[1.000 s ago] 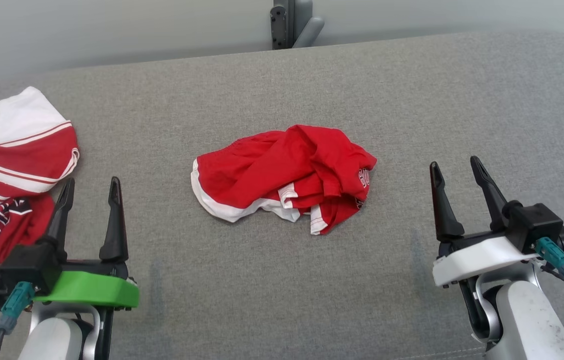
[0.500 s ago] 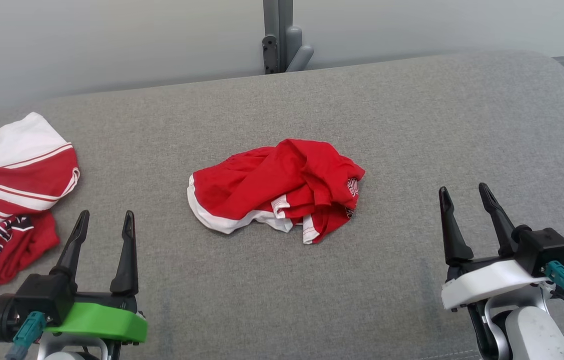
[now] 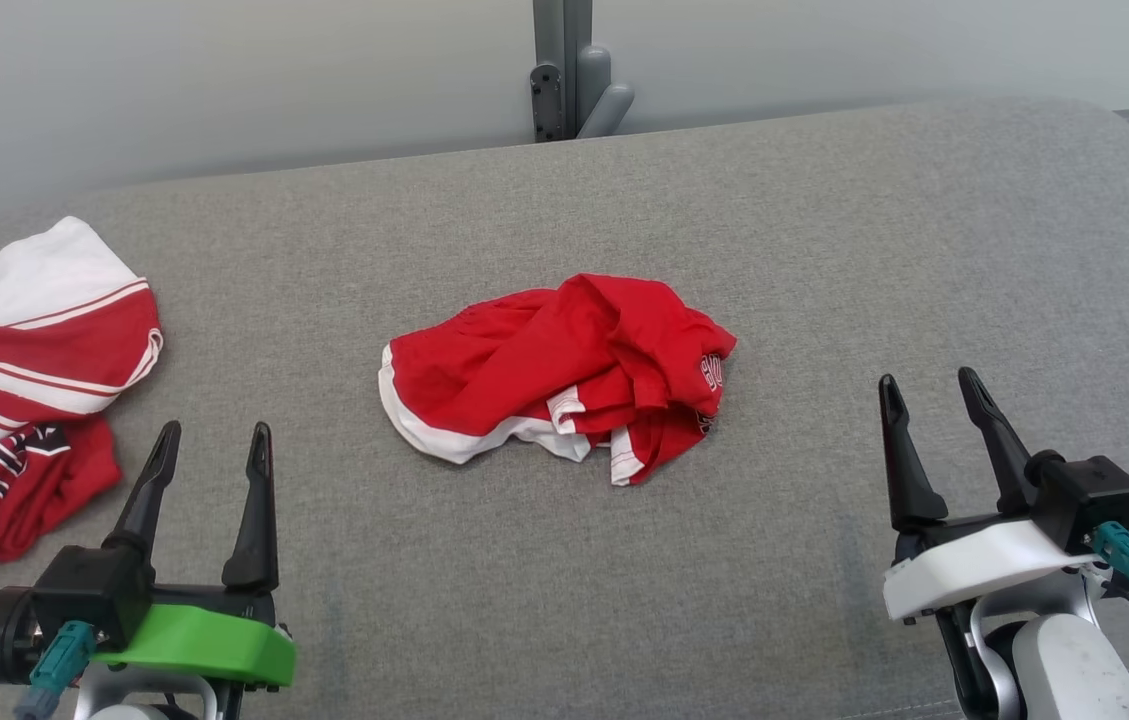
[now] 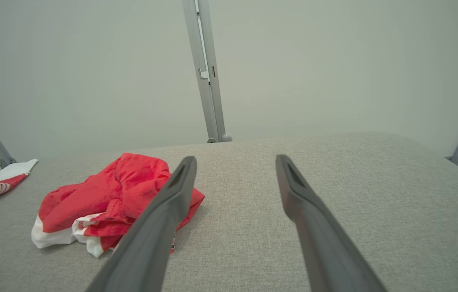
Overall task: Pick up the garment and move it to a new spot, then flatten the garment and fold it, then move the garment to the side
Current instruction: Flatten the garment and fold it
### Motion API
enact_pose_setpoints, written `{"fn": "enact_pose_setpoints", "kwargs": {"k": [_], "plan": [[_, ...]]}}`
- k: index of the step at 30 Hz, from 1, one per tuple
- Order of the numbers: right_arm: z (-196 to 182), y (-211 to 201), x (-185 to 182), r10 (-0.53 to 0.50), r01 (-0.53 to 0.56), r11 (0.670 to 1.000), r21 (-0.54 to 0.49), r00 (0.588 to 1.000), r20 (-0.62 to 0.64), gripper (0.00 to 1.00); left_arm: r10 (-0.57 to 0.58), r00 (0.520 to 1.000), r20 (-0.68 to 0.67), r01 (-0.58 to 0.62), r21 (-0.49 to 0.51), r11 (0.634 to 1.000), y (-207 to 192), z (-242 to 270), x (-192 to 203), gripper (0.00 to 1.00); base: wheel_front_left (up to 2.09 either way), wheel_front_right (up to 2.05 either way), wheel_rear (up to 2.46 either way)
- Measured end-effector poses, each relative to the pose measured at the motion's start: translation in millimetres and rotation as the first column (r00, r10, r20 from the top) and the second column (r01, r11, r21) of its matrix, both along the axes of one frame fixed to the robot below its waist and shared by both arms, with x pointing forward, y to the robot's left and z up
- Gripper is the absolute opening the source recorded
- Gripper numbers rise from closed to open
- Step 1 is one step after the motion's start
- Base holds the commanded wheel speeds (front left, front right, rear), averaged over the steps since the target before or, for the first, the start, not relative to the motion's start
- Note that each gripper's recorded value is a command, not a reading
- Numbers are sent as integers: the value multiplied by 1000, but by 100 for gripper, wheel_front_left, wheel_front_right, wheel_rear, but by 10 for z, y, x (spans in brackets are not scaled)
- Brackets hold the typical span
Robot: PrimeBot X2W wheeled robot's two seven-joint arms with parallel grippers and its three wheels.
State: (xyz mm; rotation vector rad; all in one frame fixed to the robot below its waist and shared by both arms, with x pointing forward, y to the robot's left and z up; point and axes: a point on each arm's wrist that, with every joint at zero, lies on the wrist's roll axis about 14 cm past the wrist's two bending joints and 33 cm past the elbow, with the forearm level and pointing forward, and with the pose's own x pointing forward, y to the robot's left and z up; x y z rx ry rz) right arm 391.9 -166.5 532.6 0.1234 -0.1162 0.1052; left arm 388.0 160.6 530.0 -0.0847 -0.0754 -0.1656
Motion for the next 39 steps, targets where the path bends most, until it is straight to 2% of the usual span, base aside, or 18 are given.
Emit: {"fn": "enact_pose_setpoints", "kwargs": {"k": [6,11,15,19,25,30,31,32,33,39], "plan": [[-28,131,27,39,-39,999,-15,999,-13,100,1,1000,-5,-1,-1,1000,2,-16,3,100,0,0,0],[-102,633,104,191,-194,979,-58,980,-53,100,1,1000,2,-1,-3,1000,5,-1,75,100,0,0,0],[-390,1139,89,350,-368,925,-91,922,-168,100,10,1000,9,-10,-16,1000,12,-2,146,100,0,0,0],[-671,1471,92,455,-499,858,-120,848,-271,100,30,1000,7,-30,-23,999,66,-50,205,100,0,0,0],[-875,1729,255,526,-594,786,-171,787,-322,100,69,997,-18,-69,-30,997,178,-184,248,100,0,0,0],[-1018,1833,416,541,-622,760,-187,765,-348,99,94,995,-45,-95,-19,995,268,-302,277,100,0,0,0],[-1050,1846,440,541,-626,756,-190,762,-355,49,99,994,-50,-100,-17,995,286,-324,279,100,0,0,0],[-1074,1859,461,542,-628,755,-187,760,-359,32,103,993,-56,-104,-16,994,299,-346,280,100,0,0,0],[-1089,1870,484,542,-627,757,-184,759,-360,0,106,992,-61,-107,-14,994,311,-366,283,100,0,0,0],[-1010,1868,565,544,-607,779,-156,778,-313,0,106,993,-60,-107,-8,994,312,-392,329,100,0,0,0]]}}
